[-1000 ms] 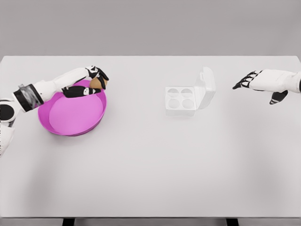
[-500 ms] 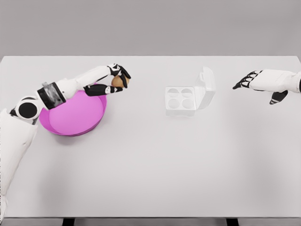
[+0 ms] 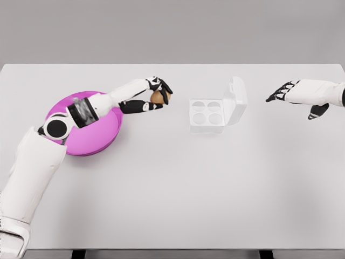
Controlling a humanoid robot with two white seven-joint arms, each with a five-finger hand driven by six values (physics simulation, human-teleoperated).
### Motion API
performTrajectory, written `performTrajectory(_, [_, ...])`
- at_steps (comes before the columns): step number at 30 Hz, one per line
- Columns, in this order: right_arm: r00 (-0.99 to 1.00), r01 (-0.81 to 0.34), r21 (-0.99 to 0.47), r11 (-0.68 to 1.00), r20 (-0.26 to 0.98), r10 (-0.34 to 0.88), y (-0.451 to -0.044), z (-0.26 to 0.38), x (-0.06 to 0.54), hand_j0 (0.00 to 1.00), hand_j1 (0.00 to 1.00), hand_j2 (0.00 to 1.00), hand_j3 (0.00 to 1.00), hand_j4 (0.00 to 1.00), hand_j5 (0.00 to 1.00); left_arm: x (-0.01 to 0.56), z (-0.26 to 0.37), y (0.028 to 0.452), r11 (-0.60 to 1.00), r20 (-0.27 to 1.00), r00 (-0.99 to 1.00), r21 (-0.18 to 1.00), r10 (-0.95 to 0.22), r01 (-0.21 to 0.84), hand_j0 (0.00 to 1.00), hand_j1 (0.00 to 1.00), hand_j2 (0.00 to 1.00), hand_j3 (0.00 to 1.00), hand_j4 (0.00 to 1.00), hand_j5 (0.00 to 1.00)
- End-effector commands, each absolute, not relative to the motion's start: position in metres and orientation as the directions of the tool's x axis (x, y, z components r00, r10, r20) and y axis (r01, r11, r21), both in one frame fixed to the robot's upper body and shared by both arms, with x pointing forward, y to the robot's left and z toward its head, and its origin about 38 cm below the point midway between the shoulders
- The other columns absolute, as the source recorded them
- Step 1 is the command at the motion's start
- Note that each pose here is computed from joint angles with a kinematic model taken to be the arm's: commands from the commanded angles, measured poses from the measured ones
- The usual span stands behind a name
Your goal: Pack egg into the box and close the box lid
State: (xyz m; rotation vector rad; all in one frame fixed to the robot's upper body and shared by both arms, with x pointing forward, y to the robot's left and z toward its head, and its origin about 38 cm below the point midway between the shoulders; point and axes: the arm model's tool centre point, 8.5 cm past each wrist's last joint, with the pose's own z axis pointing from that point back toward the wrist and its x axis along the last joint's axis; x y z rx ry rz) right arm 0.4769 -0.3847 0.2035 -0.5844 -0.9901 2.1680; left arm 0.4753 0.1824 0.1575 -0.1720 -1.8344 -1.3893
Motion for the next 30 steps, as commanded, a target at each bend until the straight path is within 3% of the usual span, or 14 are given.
performTrajectory(1, [-0.671,-0.39,-0.786,-0.479,-0.113,0.733,-0.384,0.204,0.477,1.0,1.0,1.0,1.0,1.0,1.0,0.475,0.157,0.173,0.39,0.669,-0.664,0.739,-0.333,0.55,0.39,0.39,0.39,0.39,0.39,0.39])
performTrajectory(30, [-0.671,-0.391,-0.786,-0.479,-0.112,0.733,-0.384,0.203,0.477,1.0,1.0,1.0,1.0,1.0,1.0,0.482,0.135,0.104,0.405,0.747,-0.612,0.659,-0.259,0.634,0.4,0.4,0.4,0.4,0.4,0.4])
